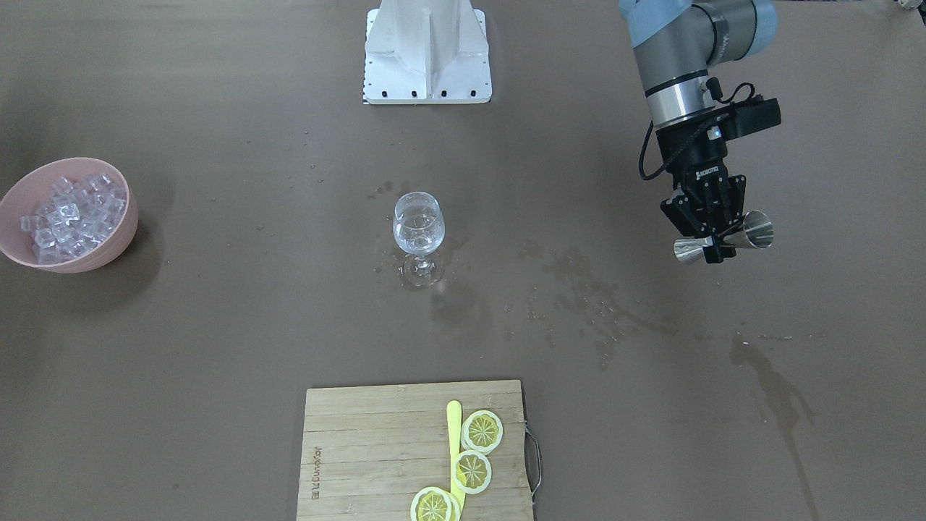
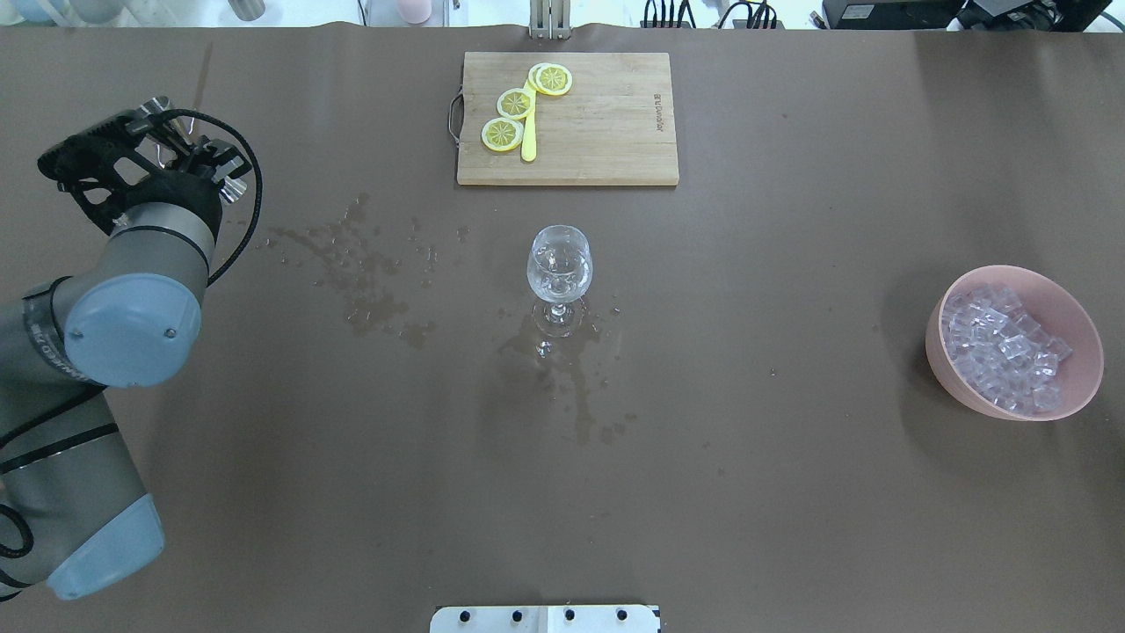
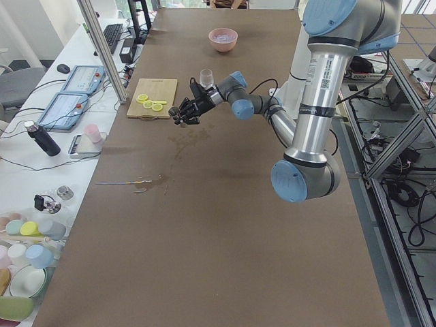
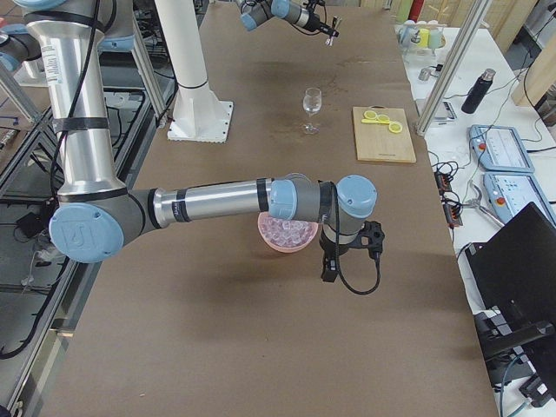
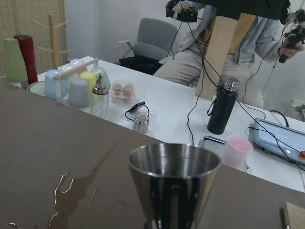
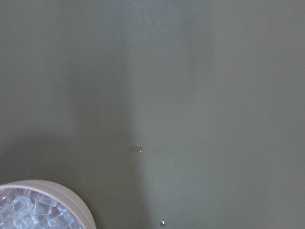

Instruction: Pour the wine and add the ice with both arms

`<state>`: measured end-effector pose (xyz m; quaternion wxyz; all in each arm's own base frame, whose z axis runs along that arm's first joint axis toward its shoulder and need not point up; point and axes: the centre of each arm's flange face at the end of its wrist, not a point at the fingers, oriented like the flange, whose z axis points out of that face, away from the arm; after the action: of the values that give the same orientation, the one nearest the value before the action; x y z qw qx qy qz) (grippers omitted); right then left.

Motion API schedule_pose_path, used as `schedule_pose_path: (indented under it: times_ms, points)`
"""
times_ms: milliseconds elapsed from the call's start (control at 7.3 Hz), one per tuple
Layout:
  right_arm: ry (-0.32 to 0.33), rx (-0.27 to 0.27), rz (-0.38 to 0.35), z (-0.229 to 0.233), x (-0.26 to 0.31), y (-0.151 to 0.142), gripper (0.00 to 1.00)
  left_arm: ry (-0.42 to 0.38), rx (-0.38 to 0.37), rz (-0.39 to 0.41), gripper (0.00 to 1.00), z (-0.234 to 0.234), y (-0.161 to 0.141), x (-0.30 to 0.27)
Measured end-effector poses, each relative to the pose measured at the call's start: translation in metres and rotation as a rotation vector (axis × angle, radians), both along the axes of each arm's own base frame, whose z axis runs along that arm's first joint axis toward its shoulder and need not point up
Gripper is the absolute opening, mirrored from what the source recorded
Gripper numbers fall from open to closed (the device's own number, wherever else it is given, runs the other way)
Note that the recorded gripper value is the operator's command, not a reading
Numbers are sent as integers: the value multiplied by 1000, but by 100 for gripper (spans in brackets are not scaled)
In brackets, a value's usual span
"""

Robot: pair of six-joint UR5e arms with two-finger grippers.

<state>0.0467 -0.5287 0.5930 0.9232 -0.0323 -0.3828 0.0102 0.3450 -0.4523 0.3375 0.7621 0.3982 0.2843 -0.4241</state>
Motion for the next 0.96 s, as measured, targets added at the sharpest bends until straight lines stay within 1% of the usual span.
schedule_pose_path:
  times_ms: [274, 411, 685, 960]
  points:
    - [3, -2, -2, 3, -1, 2, 100, -16, -17, -65, 0, 29, 5, 31]
    - [-1, -5, -1, 4, -2, 4, 100, -31, -44, -90, 0, 33, 5, 54]
    - [-4, -8, -1, 6, -2, 5, 100, -66, -94, -146, 0, 19, 8, 101]
    - [-4, -7, 0, 5, -2, 5, 100, -98, -91, -185, 0, 28, 11, 119]
